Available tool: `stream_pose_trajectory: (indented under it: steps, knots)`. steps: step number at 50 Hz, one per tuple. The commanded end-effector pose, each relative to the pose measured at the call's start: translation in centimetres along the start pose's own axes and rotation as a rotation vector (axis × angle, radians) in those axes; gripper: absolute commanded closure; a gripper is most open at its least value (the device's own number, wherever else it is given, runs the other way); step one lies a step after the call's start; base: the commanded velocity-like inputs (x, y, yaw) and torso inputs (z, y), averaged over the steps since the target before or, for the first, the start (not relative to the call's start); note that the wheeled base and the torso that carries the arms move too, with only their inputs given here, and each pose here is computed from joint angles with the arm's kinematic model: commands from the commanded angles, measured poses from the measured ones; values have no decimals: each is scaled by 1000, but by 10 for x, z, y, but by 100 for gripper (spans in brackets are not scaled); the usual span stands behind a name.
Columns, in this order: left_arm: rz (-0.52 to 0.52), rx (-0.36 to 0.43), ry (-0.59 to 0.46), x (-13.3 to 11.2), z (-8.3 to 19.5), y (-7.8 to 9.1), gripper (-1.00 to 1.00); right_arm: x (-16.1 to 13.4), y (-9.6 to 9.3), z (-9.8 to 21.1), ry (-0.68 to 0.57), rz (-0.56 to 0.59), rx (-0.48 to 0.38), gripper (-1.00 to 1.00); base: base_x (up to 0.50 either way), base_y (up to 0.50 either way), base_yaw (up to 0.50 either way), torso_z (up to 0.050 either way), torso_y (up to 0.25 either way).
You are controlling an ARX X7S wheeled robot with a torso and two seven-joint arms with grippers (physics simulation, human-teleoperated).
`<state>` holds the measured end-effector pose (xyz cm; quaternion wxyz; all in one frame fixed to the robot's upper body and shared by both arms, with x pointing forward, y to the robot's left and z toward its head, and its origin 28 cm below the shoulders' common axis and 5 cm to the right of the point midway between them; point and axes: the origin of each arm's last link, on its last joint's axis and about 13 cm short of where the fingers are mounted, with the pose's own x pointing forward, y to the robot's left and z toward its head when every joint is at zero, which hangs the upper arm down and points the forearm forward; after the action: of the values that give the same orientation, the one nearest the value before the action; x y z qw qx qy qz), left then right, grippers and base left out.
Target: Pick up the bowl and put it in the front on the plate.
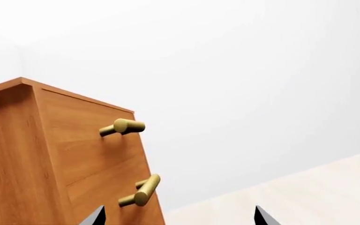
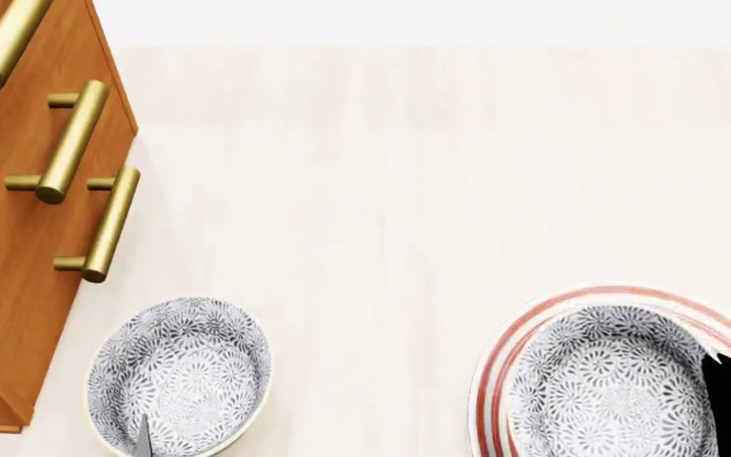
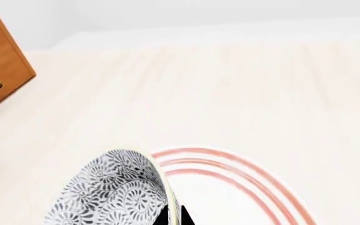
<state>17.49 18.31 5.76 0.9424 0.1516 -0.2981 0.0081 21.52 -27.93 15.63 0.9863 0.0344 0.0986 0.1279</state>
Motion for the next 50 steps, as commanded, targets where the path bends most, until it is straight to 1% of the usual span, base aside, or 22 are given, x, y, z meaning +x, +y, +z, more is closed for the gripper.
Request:
stream_pose_trajectory:
  steps: [1,26,34,46,50]
  knots:
    - [-2,-7,-28,2,3,0,-100,6,-3,-5,-25,-5,2,100,0,0,0,0,0]
    - [-7,-5,-27,2,2,-1,-100,12,-14,-17,1,-65,14,100,0,0,0,0,0]
    - [-9,-5,-27,1,2,-1,-100,15,-13,-24,19,-65,14,100,0,0,0,0,0]
    - [-11,-7,-24,0,1,-1,-100,21,-15,-38,54,-77,-3,100,0,0,0,0,0]
    - [-11,-6,-25,1,2,-1,-100,21,-15,-37,57,-82,-16,100,0,0,2,0,0]
